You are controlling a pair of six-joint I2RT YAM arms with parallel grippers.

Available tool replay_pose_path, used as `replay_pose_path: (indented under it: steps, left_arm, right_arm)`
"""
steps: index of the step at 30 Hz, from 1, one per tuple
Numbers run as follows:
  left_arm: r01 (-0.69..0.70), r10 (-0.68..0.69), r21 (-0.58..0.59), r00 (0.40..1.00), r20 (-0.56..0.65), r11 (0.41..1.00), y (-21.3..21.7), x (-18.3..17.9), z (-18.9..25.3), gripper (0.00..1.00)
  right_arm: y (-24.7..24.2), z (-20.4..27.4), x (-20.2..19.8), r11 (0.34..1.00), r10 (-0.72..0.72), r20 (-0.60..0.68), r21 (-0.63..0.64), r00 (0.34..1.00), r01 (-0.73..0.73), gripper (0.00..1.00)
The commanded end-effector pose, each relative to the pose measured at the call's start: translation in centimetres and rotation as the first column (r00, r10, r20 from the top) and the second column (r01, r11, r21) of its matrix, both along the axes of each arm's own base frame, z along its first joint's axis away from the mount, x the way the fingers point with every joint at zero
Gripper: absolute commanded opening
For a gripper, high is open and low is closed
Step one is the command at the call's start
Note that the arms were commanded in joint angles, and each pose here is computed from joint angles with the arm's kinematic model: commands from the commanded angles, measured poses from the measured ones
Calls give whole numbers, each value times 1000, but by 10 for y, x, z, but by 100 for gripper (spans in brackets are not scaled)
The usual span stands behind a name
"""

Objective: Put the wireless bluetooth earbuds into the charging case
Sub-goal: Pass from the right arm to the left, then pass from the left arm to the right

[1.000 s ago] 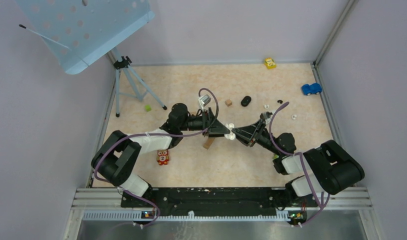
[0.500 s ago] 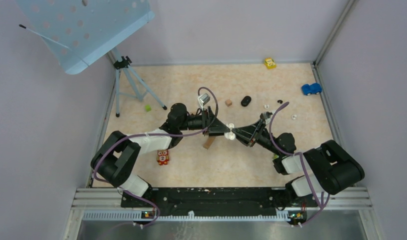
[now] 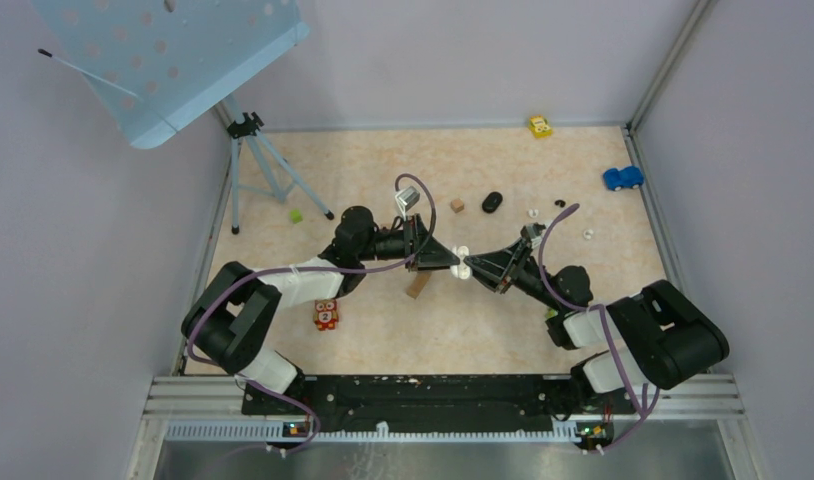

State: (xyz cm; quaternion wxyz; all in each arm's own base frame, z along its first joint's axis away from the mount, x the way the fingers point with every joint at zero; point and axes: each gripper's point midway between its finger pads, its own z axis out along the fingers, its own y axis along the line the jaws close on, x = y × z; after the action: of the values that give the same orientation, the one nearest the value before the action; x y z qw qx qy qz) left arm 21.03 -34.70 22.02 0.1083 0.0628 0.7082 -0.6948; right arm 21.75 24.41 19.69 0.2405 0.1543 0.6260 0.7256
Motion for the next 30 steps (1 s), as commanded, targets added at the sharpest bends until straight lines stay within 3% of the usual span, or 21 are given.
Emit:
replay_pose_path:
  steps: [1, 5, 11, 14, 15, 17, 21, 24, 27, 30]
  left_arm:
    - [-12, 16, -44, 996, 85, 999, 1, 0, 22, 30]
    - [-14, 17, -43, 996, 85, 999, 1, 0, 21, 24]
    - [-9, 13, -31, 995, 101, 999, 2, -2, 20, 3]
    - [-20, 22, -15, 994, 105, 1000, 3, 0, 18, 0]
    - [-24, 25, -9, 994, 105, 1000, 4, 0, 16, 0]
    - [-33, 33, -1, 994, 107, 999, 6, 3, 15, 0]
    - [-62, 58, 34, 993, 102, 997, 17, 11, 9, 0]
    - [-72, 65, 62, 992, 106, 995, 27, 16, 6, 0]
    - [-59, 47, 100, 992, 116, 993, 35, 18, 2, 0]
    - [-4, -12, 107, 989, 150, 994, 37, 12, 4, 0]
  right_arm:
    - [-5, 50, -17, 995, -6, 238, 102, 971, -18, 0]
    - [-5, 49, -17, 995, -6, 236, 101, 972, -18, 0]
    - [-5, 46, -16, 995, -5, 226, 98, 974, -18, 0]
    - [-6, 43, -15, 995, -9, 212, 96, 977, -12, 40]
    - [-6, 42, -15, 995, -12, 208, 95, 978, -8, 47]
    - [-7, 38, -14, 996, -24, 196, 87, 980, 7, 58]
    - [-12, 29, -11, 998, -58, 169, 48, 984, 50, 67]
    - [-17, 16, -7, 996, -79, 146, -28, 986, 84, 68]
    - [-22, -3, 3, 973, -110, 115, -190, 987, 130, 68]
    - [-33, -13, 13, 868, -142, 157, -454, 977, 199, 69]
